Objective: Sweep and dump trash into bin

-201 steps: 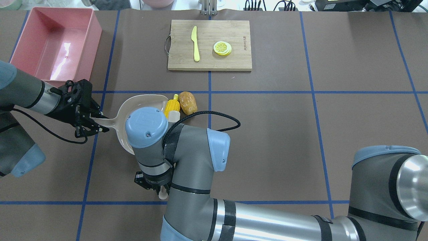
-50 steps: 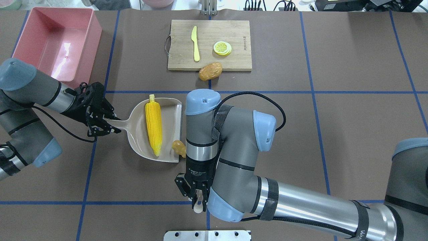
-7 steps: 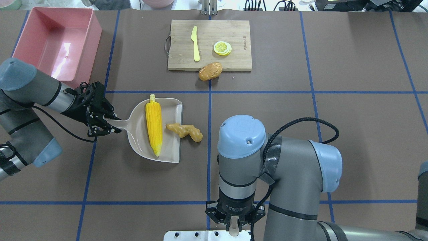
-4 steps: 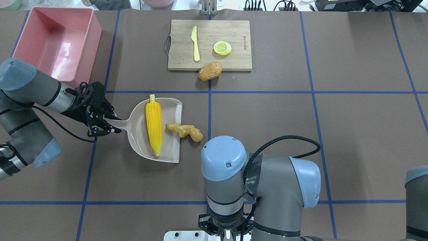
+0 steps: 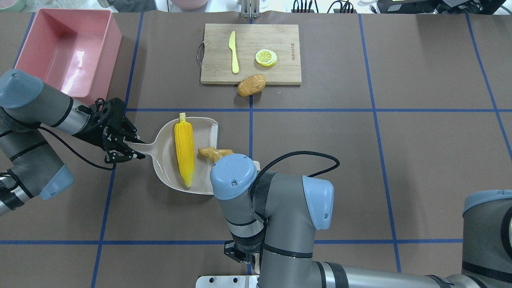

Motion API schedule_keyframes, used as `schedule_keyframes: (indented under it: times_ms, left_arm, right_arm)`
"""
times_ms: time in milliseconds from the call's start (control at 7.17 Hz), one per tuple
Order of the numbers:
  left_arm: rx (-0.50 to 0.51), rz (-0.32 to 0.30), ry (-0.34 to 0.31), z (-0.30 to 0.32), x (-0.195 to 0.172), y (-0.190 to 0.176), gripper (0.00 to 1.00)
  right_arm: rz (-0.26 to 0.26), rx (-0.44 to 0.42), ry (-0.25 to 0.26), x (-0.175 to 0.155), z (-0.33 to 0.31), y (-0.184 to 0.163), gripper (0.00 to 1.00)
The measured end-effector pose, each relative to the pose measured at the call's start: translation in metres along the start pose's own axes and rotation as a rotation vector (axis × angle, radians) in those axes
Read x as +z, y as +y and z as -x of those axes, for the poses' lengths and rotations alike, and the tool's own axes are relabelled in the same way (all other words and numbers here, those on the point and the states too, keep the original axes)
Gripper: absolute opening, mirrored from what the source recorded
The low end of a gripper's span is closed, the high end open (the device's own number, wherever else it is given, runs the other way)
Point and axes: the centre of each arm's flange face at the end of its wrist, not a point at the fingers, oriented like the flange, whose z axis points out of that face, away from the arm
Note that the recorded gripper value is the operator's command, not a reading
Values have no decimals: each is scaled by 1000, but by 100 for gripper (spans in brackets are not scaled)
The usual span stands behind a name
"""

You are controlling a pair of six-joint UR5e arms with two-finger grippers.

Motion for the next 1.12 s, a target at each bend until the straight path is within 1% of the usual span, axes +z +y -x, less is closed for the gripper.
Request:
schedule_keyframes:
  times_ms: [418,697,837,1116]
  left_arm:
    - [0,0,-1,0,0,0,0]
    - [-1,0,-1,0,0,0,0]
    - [-2,0,0,0,0,0,0]
    - [-2,0,1,0,0,0,0]
  right_arm:
    - [4,18,-3,-11,8,-32,0]
    - [7,35,-23,-12,23,-55,0]
    - [6,40,-30,-13,29,-62,0]
    - [10,44,-52,-25,44,-70,0]
